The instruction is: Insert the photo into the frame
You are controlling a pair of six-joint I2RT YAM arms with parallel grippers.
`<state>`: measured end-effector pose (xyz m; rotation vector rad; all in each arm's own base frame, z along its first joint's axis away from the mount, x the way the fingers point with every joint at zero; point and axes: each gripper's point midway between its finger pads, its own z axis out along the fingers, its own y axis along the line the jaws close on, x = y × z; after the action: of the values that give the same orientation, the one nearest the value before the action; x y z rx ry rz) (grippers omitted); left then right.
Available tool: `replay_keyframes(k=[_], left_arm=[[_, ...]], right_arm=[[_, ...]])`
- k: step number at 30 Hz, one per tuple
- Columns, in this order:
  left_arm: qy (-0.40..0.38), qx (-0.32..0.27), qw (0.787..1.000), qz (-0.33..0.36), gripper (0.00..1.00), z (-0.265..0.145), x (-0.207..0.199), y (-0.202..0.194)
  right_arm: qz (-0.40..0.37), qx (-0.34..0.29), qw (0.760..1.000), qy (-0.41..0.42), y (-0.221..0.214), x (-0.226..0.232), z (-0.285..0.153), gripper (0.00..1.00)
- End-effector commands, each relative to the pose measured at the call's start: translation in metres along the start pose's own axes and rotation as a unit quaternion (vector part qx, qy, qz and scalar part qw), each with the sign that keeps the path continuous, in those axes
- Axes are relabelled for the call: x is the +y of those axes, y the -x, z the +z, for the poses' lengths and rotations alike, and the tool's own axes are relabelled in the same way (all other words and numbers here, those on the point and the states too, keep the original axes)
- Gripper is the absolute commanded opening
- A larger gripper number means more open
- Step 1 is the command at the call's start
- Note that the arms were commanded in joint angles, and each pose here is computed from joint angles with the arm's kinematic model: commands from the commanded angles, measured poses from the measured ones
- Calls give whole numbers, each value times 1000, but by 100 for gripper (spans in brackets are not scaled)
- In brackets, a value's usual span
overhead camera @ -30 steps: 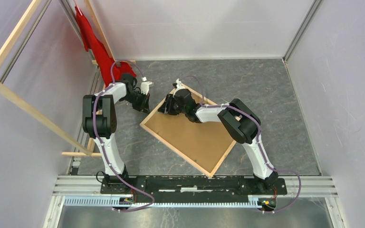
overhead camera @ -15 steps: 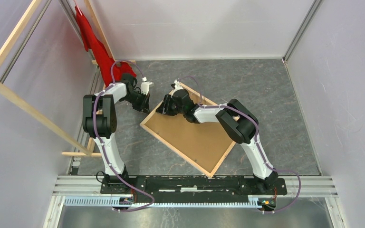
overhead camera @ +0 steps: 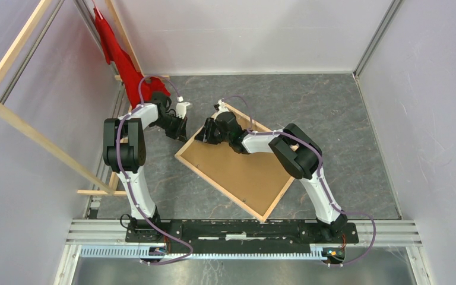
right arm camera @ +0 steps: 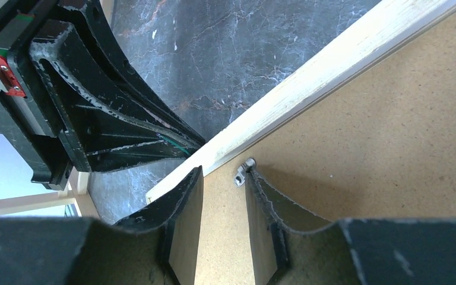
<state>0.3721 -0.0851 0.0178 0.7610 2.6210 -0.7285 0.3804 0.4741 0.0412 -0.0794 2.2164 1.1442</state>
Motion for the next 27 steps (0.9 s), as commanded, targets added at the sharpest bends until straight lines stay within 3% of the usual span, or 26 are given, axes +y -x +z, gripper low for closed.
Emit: replay_keyframes(k=[1, 27], left_arm=[[-24, -5, 1000, 18, 11, 2, -10, 0], [-21, -2, 1000, 23, 10, 3, -10, 0]], right_arm=[[5, 3, 1000, 14, -4, 5, 9, 38], [14, 11, 999, 31, -9, 13, 13, 35]])
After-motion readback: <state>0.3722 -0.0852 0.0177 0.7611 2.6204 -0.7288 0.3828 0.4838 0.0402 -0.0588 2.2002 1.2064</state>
